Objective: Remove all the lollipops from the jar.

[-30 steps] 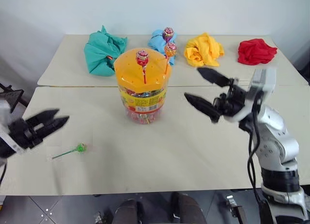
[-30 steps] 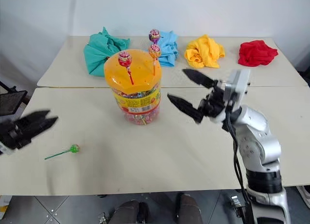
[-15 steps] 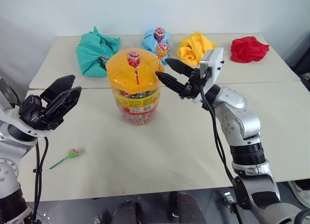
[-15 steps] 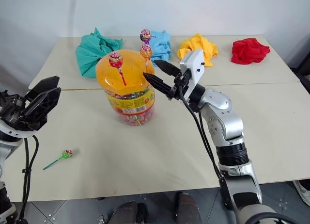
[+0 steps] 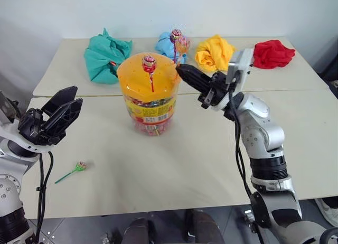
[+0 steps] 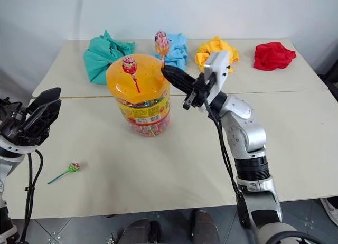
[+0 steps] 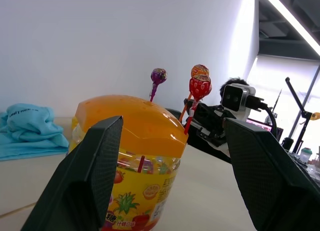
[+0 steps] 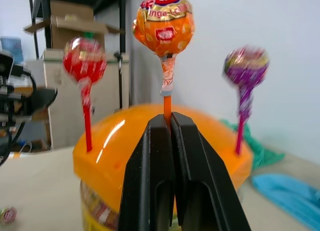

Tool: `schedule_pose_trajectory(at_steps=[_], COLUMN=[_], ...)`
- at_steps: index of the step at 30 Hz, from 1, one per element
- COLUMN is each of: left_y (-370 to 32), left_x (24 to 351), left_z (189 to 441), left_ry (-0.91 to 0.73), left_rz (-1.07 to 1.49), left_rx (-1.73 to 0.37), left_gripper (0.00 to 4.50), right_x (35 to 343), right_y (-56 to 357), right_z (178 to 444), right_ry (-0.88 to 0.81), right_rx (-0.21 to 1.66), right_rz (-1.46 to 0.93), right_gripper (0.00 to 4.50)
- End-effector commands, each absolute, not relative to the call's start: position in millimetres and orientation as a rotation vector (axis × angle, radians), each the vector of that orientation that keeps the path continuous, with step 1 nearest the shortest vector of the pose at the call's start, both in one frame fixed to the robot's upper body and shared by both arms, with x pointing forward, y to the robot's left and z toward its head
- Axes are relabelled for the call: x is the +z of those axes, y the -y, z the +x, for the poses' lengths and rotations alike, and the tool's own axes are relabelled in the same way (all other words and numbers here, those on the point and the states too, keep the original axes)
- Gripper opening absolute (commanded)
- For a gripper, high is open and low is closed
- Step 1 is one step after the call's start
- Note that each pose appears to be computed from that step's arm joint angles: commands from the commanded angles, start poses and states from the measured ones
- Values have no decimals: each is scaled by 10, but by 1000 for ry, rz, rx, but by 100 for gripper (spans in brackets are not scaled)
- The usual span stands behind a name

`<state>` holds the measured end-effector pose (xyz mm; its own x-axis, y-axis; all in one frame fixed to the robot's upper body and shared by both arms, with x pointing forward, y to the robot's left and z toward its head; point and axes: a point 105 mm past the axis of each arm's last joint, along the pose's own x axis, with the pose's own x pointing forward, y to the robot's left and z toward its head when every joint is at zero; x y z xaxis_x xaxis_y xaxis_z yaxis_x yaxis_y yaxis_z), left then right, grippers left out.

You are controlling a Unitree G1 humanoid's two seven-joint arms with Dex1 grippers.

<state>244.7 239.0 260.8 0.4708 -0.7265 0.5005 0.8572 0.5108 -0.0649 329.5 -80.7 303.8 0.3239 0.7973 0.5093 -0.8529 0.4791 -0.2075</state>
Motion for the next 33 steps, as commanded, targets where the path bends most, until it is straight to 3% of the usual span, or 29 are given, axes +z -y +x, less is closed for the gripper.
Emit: schedule_pose_trajectory(at_steps=[1,4,11,15,17,21,25,28,33], left_y=[-2363,-2186,-1932,-1910,-1921,-1975,-2144,-2316,-2354], left_x=[2621,2453,2199,2221,2238,2336,2548,2568,2493], left_z=[2357,2323,2258,2260,2270,2294,2385,2479,2545], left_ry=[430,305,197,211,219,280,425,463,451], left_rz=[-270,-161,16,28,31,-11,-154,-220,-259], left_rx=[-1060,-1151,-1267,-1268,-1257,-1209,-1079,-965,-930], left_gripper=[339,339,339,339,339,339,339,339,339], right_x=[3137,2615,1559,1318,1272,1571,2215,2710,3133], right_y=[1435,1953,2701,2926,2935,2704,2178,1729,1159], right_z=[3311,3412,3185,3161,3118,3196,3252,3331,3688], right_ry=[574,201,-313,-404,-439,-246,100,259,353], right_rx=[943,827,736,678,704,786,966,1061,1023], right_rz=[38,-167,-458,-484,-464,-413,-219,-103,-51], right_gripper=[2,2,2,2,44,164,289,289,289])
